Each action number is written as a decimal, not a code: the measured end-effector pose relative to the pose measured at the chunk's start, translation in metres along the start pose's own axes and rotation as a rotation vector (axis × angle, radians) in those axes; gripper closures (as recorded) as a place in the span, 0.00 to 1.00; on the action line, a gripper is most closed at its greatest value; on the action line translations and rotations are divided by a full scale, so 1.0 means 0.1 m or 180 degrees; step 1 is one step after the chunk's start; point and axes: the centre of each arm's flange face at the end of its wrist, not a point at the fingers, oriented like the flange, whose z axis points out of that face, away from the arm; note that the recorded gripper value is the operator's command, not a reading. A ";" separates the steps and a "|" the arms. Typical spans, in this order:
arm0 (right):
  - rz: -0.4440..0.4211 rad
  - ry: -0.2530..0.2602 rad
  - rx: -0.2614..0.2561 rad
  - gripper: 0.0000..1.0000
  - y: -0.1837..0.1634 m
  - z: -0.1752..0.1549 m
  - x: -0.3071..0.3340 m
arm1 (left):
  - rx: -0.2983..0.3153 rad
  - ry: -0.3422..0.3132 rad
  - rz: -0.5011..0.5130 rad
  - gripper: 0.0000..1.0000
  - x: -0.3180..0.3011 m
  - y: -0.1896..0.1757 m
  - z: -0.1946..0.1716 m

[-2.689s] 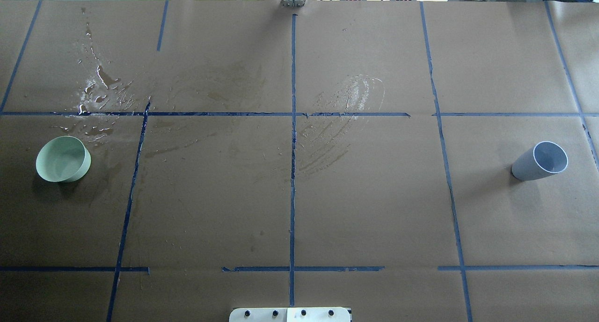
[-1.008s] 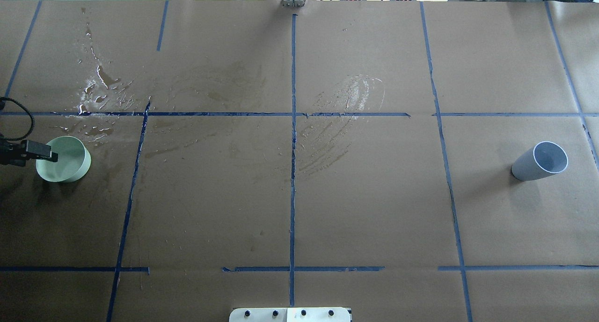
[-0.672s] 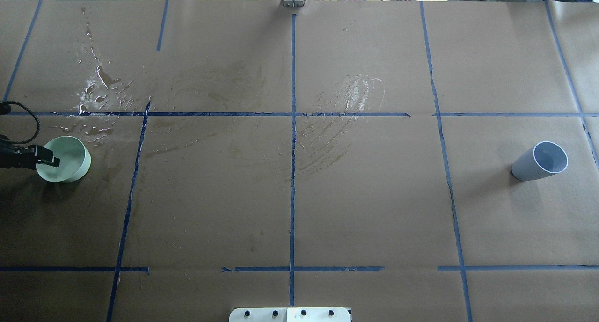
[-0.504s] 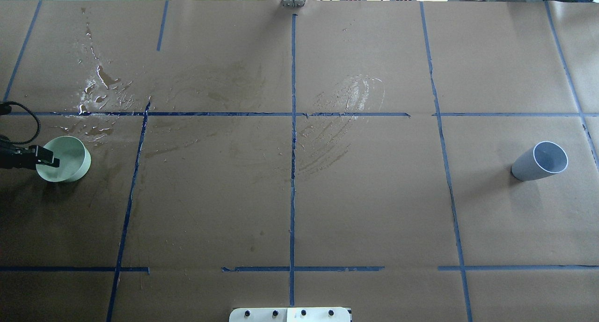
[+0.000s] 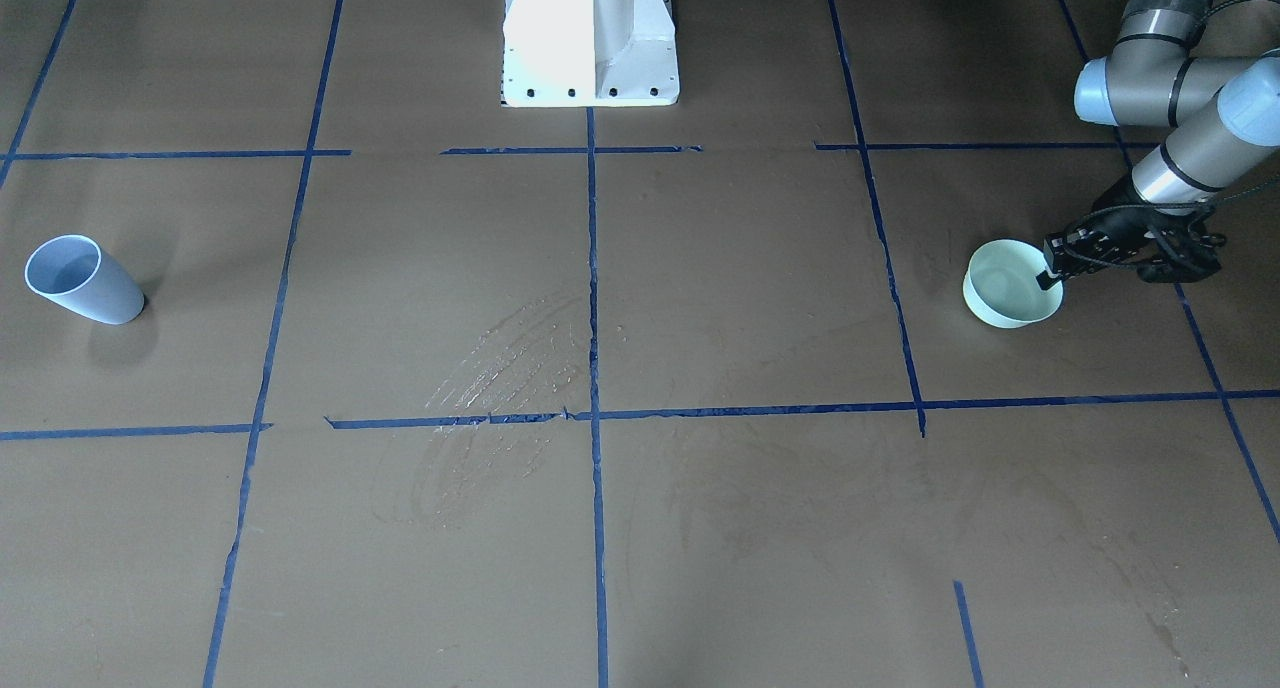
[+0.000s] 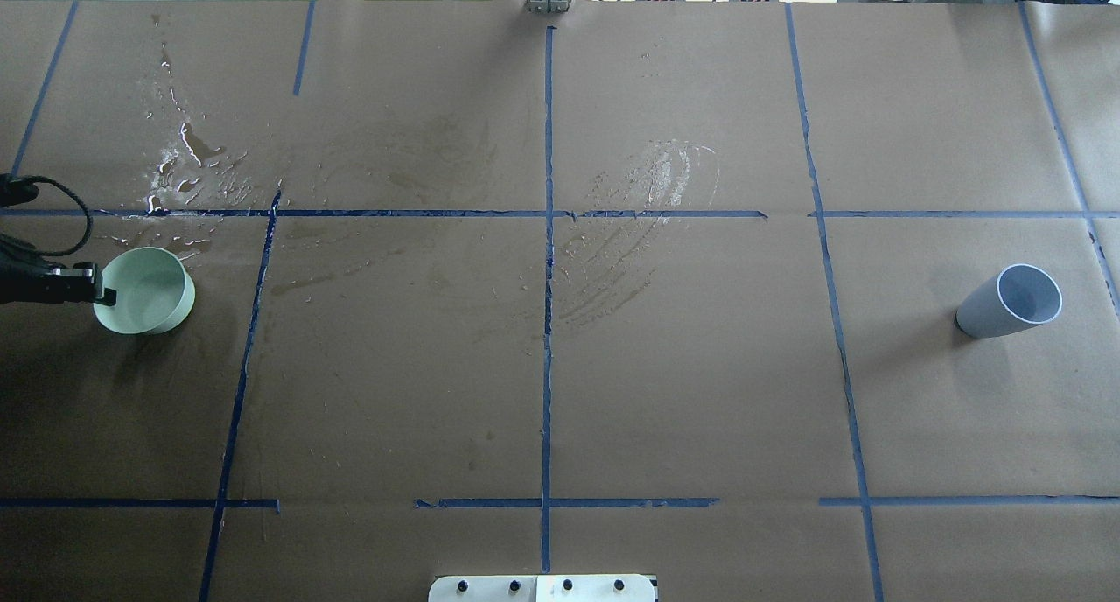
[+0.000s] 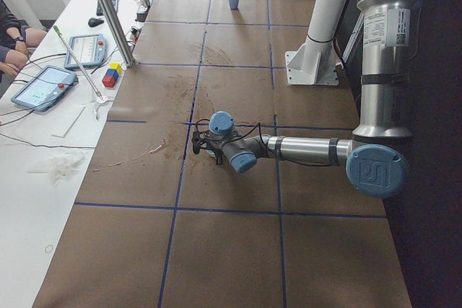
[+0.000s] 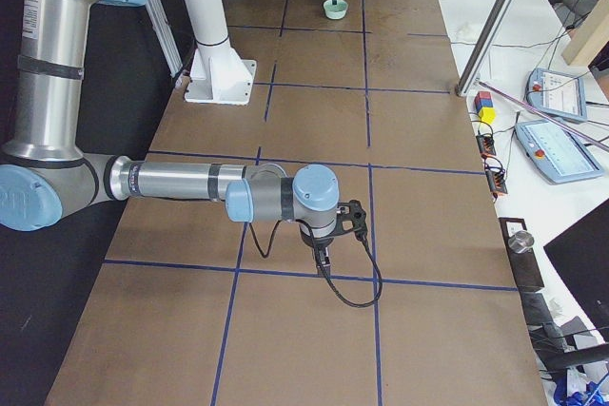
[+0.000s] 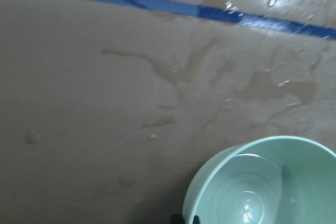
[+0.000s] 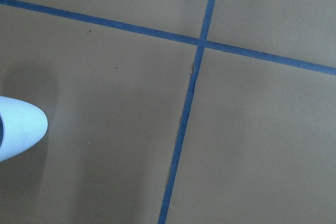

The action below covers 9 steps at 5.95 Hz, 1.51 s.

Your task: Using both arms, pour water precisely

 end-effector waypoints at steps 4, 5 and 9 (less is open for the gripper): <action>0.0009 -0.0001 -0.0007 0.00 0.01 0.01 0.01 | -0.0026 0.0290 -0.0042 1.00 2.04 -0.50 0.03; 0.0011 -0.0001 -0.0008 0.00 0.01 0.01 0.01 | -0.0117 0.0324 -0.0181 1.00 2.80 -0.36 0.18; 0.0015 -0.0002 -0.0012 0.00 0.01 0.01 0.01 | -0.0040 0.0083 -0.0478 0.94 5.04 0.41 0.92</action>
